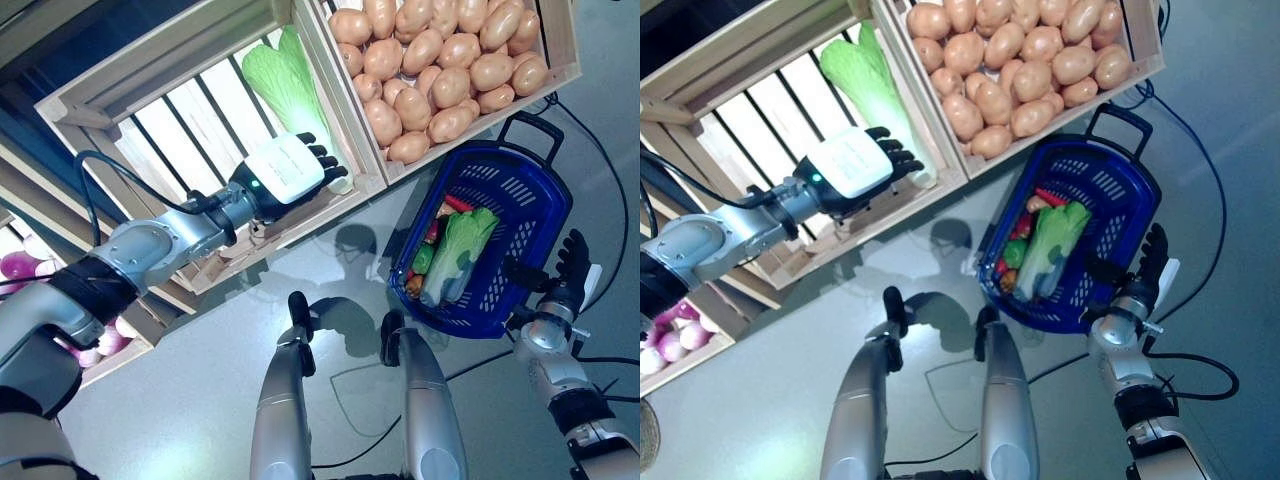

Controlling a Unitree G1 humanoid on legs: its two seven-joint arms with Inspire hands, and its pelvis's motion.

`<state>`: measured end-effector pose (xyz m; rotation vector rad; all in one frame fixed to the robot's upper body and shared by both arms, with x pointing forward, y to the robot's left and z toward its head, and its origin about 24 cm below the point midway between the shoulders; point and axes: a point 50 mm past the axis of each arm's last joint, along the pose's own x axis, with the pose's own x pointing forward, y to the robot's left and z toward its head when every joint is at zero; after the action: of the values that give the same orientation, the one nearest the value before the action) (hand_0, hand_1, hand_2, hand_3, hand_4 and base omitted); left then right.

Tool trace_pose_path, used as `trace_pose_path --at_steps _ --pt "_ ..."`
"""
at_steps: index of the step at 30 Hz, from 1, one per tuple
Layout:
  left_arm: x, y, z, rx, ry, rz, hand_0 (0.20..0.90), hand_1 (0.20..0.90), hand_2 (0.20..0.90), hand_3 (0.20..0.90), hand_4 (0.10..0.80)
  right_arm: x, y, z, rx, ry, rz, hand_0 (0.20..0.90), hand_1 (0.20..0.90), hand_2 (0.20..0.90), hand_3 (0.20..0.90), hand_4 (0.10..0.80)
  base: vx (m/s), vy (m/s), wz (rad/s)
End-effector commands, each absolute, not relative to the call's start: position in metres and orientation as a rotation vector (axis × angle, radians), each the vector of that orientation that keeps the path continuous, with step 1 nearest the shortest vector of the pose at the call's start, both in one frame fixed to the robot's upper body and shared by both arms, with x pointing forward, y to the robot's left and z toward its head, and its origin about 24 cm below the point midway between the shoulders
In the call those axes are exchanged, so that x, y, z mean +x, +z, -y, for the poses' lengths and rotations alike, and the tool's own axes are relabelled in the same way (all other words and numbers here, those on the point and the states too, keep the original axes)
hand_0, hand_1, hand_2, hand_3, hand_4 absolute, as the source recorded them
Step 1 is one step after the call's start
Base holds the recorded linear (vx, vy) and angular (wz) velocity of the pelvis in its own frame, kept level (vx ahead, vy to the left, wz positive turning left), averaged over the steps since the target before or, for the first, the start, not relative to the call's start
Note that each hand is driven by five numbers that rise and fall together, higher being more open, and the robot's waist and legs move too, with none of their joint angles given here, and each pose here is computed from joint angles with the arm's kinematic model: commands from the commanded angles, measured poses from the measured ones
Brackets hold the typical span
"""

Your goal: Put vegetables into the basket

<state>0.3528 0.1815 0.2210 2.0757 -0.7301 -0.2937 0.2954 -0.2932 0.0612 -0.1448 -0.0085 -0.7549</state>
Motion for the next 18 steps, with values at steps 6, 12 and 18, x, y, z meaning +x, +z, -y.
trace_pose_path --at_steps 6,12,18 --pt "0.359 0.290 -0.192 2.311 0.051 0.758 0.900 0.900 0.900 0.900 0.800 0.295 0.106 0.318 -0.127 -0.811 0.231 0.900 0.900 0.900 0.900 0.800 -0.025 -0.008 0.01" --pt "0.361 0.301 -0.200 2.384 0.242 0.876 0.900 0.900 0.900 0.900 0.800 0.297 0.107 0.316 -0.118 -0.808 0.234 0.900 0.900 0.900 0.900 0.800 -0.021 -0.010 0.02" --pt "0.361 0.306 -0.208 2.307 0.386 1.033 0.900 0.900 0.900 0.900 0.800 0.296 0.101 0.309 -0.136 -0.795 0.215 0.900 0.900 0.900 0.900 0.800 -0.007 -0.008 0.06"
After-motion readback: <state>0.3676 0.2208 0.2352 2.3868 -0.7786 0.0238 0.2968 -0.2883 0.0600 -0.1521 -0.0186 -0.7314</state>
